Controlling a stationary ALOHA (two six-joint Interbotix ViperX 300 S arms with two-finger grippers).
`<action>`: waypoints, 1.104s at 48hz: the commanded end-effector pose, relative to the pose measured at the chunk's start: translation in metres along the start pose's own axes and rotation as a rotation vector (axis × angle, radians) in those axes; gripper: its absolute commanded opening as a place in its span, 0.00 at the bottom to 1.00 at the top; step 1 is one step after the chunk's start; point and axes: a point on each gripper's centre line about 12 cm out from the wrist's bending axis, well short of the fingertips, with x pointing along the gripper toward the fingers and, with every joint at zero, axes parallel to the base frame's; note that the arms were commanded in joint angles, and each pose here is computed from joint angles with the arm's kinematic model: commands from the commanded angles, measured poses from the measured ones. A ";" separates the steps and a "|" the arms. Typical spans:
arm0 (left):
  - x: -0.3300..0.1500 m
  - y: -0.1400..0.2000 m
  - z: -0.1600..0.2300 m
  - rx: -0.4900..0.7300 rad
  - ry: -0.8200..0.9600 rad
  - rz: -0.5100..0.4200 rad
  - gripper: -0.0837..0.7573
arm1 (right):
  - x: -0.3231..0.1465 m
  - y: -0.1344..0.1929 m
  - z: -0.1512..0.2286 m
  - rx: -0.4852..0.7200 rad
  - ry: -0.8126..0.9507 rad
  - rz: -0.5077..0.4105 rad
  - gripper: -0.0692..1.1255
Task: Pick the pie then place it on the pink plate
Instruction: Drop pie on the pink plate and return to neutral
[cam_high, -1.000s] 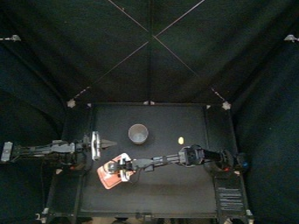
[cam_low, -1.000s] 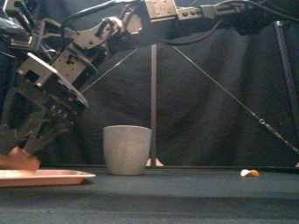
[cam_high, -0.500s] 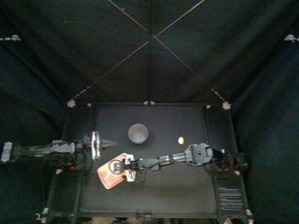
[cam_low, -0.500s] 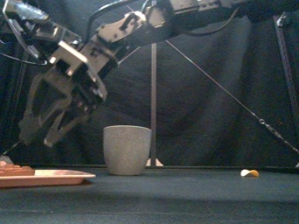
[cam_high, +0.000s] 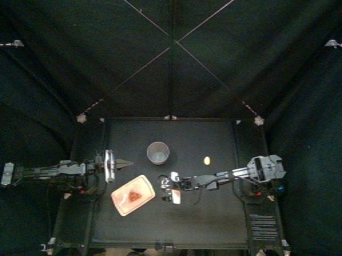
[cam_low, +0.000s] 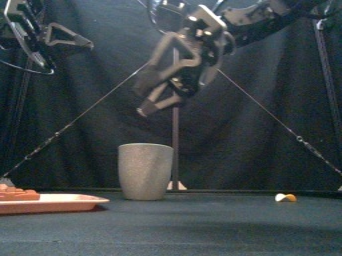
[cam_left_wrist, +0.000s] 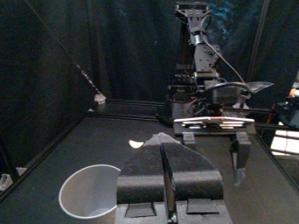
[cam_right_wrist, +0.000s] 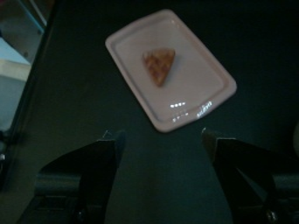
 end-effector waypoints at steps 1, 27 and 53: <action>0.001 0.001 0.006 0.002 -0.021 0.008 0.10 | -0.032 -0.009 -0.004 0.028 -0.034 -0.017 0.90; 0.000 0.003 0.000 0.006 -0.005 0.016 0.10 | -0.131 -0.037 -0.032 0.008 -0.206 -0.092 0.90; -0.001 0.005 -0.002 0.007 -0.001 0.026 0.10 | -0.201 -0.046 -0.086 0.157 -0.335 -0.137 0.90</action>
